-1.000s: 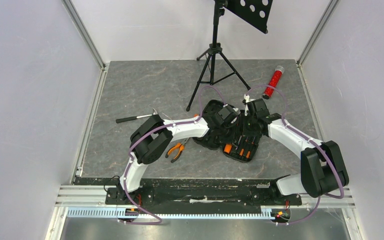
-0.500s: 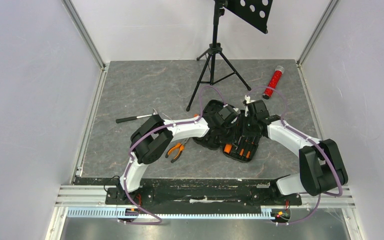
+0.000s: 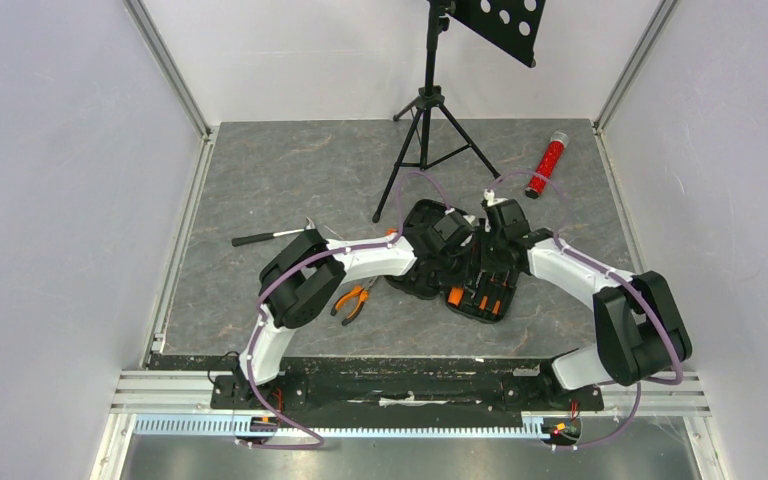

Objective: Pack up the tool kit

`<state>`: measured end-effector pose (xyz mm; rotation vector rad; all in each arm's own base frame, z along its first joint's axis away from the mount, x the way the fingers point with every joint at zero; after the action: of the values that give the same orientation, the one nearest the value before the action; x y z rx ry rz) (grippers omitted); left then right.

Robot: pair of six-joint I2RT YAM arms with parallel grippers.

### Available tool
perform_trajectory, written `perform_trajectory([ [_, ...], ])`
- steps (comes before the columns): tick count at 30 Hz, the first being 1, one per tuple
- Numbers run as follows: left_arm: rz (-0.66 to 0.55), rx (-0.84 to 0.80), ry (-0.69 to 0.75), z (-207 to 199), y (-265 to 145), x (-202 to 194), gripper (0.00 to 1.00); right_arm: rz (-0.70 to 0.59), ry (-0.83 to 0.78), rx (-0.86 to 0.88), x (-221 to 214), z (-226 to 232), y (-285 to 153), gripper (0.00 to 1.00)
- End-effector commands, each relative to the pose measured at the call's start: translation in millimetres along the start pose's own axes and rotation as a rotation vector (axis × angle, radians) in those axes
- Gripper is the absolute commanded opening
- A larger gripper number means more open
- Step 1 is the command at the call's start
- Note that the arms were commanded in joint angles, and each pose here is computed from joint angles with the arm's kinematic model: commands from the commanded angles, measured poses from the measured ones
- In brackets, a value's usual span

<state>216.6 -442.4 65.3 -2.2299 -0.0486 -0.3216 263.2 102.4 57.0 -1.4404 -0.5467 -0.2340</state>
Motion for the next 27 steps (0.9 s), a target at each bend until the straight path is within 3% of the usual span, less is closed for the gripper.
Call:
perform_trajectory([
  [1,0.117,0.200,-0.011,61.1,12.7,-39.7,0.02,0.402,-0.117,-0.156,-106.8,-24.8,27.0,0.00],
  [4,0.114,0.201,-0.007,60.3,11.6,-38.9,0.02,0.270,-0.076,-0.028,-72.4,-3.9,23.1,0.00],
  [8,0.110,0.203,0.003,58.4,11.3,-36.4,0.02,0.083,-0.062,0.002,6.3,2.5,-2.5,0.00],
  [12,0.104,0.201,0.007,55.7,11.5,-33.3,0.02,-0.013,-0.004,-0.037,54.0,-13.8,-23.4,0.10],
  [14,0.103,0.201,0.007,55.1,12.1,-32.7,0.02,-0.026,0.036,-0.069,62.6,-24.7,-25.1,0.19],
  [20,0.104,0.205,0.009,55.6,12.4,-32.0,0.02,-0.031,0.118,-0.042,68.0,-26.4,-11.8,0.32],
  [27,0.101,0.205,0.013,54.1,12.3,-30.9,0.02,-0.050,0.177,-0.019,78.9,-20.9,0.0,0.35],
])
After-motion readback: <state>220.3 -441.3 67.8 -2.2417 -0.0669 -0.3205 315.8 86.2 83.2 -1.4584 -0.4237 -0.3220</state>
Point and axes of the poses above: each gripper's point midway between its finger pads, its own y axis out along the fingers, its own z axis along the line the jaws close on, x = y × z, the point moved 4 cm from there along -y, back along the fingers, and after that the axes turned 9 degrees about -y, right-handed, at the moved point
